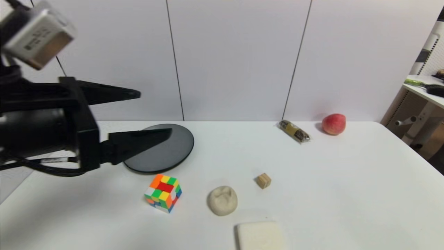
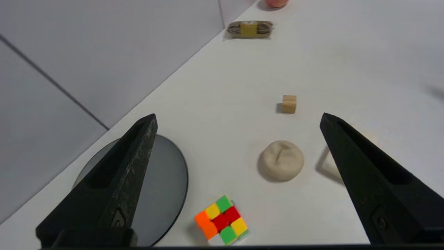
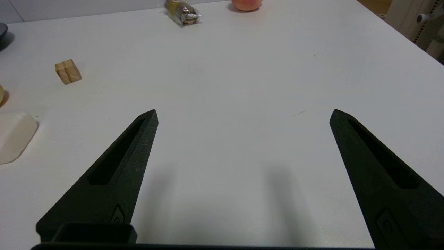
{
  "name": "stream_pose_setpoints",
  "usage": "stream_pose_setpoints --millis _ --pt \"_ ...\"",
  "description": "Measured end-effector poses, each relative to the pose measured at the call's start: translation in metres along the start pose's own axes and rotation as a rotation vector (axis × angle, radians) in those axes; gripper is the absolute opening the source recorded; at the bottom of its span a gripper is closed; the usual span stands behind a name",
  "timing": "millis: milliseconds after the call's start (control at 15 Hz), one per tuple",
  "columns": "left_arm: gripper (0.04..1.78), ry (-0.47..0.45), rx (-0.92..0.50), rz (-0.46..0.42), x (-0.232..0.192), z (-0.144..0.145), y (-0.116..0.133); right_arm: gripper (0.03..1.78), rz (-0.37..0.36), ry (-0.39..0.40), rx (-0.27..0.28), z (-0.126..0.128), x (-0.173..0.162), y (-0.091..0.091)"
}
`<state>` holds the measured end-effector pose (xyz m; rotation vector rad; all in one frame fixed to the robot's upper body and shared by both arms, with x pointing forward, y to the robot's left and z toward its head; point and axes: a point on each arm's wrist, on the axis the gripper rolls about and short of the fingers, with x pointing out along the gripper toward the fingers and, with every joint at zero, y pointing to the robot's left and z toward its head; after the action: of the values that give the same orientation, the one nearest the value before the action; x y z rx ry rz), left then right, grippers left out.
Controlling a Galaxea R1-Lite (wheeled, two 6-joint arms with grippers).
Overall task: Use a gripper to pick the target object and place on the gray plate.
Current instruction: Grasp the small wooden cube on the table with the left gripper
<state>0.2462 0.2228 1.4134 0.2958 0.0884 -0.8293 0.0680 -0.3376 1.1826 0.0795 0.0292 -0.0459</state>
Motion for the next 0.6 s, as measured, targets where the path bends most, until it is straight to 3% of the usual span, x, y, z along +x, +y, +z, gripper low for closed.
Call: stream_pose_setpoints --millis 267,600 --pt "1.69 0.042 0.011 -0.119 0.072 0.011 -0.01 1.71 0.0 0.0 0.0 0.0 0.0 0.0" --pt "1.69 0.143 0.019 -0.234 0.159 -0.006 -0.037 1.71 0.0 -0.001 0.001 0.0 0.0 0.0"
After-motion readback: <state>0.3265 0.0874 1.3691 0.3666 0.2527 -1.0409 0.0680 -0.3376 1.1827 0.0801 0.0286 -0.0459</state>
